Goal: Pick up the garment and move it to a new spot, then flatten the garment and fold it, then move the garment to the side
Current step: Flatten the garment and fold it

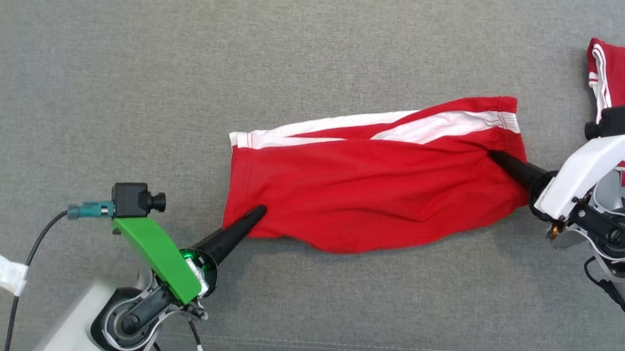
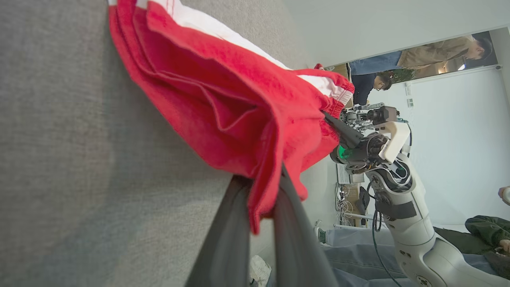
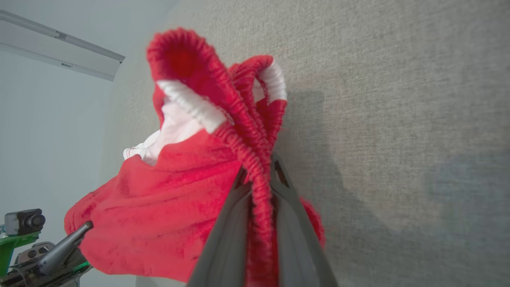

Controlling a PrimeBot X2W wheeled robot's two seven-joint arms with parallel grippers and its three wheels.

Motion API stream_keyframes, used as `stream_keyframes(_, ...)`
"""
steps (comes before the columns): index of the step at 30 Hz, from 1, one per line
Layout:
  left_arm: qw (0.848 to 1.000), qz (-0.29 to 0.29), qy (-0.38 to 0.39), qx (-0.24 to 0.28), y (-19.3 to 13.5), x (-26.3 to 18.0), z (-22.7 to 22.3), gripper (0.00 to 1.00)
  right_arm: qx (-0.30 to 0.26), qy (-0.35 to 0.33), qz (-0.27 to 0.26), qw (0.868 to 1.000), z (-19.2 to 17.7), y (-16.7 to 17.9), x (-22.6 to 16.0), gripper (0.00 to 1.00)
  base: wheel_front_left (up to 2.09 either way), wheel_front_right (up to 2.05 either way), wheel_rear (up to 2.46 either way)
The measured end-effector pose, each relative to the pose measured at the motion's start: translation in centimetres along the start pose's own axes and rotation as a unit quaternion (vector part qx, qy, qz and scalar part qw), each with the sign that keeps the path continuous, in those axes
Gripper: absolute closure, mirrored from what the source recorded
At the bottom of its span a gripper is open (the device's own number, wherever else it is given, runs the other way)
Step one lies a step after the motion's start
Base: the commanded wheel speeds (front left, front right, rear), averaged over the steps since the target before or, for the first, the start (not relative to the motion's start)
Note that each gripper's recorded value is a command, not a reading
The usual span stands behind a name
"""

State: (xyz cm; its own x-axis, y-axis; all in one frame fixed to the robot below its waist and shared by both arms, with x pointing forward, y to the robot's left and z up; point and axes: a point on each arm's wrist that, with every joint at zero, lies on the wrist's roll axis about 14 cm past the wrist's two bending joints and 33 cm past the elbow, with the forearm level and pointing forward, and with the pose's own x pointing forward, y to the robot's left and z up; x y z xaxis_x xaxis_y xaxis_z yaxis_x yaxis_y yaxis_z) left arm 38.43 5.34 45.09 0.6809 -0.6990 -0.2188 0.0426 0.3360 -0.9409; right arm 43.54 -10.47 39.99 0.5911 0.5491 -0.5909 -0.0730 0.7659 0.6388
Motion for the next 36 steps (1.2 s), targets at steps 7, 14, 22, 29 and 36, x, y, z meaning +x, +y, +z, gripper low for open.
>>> stream_keyframes(7,0.999,0.031,-0.028,0.018,1.4,-1.9,0.4,0.0,-0.015,0.03,0.026,0.999,-1.9,2.2,0.7,1.0,0.0,0.0,0.0)
stream_keyframes(14,0.997,0.045,-0.021,0.051,2.2,-1.9,0.0,0.0,-0.003,0.05,0.009,0.999,-3.5,1.0,0.3,1.0,0.0,0.0,0.0)
stream_keyframes(22,0.968,0.108,-0.046,0.222,4.8,-3.9,2.5,0.0,-0.004,0.024,-0.012,1.0,-2.5,-0.4,-0.7,1.0,0.0,0.0,0.0)
stream_keyframes(29,0.934,0.146,-0.145,0.293,4.7,-6.1,6.6,0.0,0.01,0.018,-0.031,0.999,-3.6,-1.4,-1.7,1.0,0.0,0.0,0.0)
stream_keyframes(36,0.925,0.173,-0.201,0.271,5.4,-8.0,7.1,0.0,0.027,0.016,-0.014,0.999,-4.0,-0.3,-1.6,0.5,0.0,0.0,0.0)
